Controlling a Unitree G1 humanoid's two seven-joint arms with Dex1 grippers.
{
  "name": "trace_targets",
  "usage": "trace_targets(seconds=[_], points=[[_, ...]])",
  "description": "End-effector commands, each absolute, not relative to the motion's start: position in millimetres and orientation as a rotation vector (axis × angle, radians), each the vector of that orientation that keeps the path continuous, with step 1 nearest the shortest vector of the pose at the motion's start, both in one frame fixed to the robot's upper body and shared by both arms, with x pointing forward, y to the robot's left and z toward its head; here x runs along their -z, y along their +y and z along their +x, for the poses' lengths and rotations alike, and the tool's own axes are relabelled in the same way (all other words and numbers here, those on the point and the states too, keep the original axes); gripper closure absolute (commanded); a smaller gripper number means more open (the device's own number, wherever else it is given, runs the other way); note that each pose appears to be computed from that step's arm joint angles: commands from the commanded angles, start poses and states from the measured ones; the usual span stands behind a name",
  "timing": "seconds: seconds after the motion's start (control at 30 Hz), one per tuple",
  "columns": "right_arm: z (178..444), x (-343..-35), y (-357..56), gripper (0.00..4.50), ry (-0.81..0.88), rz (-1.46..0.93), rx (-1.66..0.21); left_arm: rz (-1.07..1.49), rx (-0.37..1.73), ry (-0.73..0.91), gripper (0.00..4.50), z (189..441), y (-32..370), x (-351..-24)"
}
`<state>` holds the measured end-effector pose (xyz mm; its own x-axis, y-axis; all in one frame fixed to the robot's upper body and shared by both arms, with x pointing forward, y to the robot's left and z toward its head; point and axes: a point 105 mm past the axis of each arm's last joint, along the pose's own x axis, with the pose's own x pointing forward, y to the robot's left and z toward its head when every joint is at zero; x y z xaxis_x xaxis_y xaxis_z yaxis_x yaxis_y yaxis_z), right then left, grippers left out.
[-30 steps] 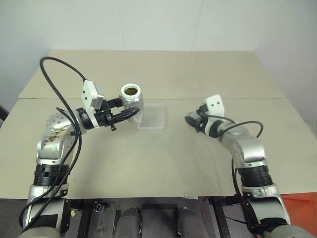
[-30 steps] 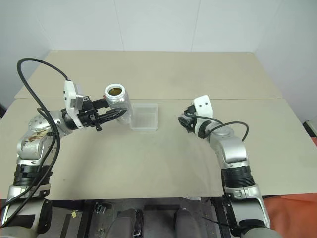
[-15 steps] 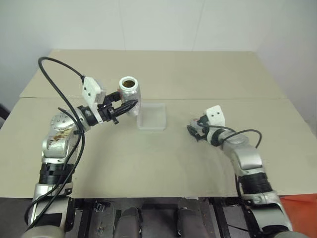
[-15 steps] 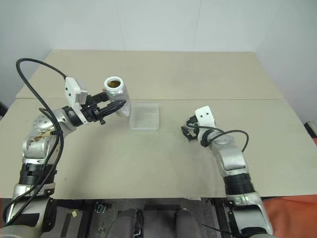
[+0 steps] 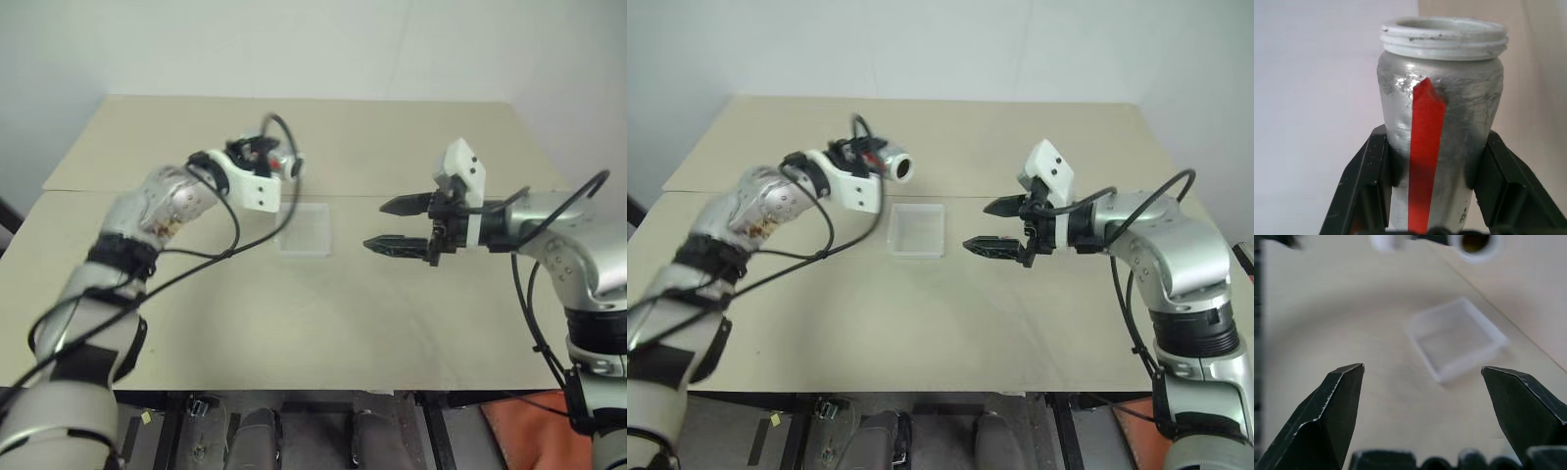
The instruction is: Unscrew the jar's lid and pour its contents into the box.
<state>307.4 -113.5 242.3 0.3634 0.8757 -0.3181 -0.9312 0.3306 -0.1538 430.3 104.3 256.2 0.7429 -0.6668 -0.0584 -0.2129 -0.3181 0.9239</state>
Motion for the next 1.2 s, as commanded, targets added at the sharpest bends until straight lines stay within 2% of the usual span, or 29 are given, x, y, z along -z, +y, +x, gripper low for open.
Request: trace_targets(seconds=[0.03, 0.2, 0.37, 0.57, 0.67, 0.93, 1.07, 1.2], points=[[304.3, -246.2, -108.8, 0.03, 0.198, -0.359, -1.228, 2.201, 0.528, -0.798, 2.61, 436.3, 101.0, -252.1], [303.6, -253.2, -105.3, 0.03, 0.18, -0.316, -1.242, 2.487, 0.529, -0.948, 2.61, 441.2, 91.9, -248.7], [301.5, -255.9, -103.8, 0.03, 0.173, -0.29, -1.242, 2.538, 0.458, -1.069, 2.61, 443.2, 74.8, -245.9], [298.3, -254.6, -102.2, 0.03, 0.171, -0.27, -1.246, 2.493, 0.478, -1.07, 2.61, 440.6, 73.4, -242.6], [298.2, -253.0, -101.0, 0.03, 0.168, -0.266, -1.243, 2.459, 0.466, -1.002, 2.61, 443.4, 81.8, -244.5], [300.9, -252.2, -102.3, 0.03, 0.162, -0.255, -1.232, 2.102, 0.371, -0.793, 2.61, 446.7, 107.6, -269.8], [301.4, -252.3, -104.4, 0.03, 0.159, -0.246, -1.229, 1.678, 0.357, -0.627, 2.61, 448.2, 124.8, -279.7], [302.5, -254.0, -105.4, 0.03, 0.144, -0.228, -1.22, 1.257, 0.417, -0.471, 2.61, 443.4, 143.9, -269.8]])
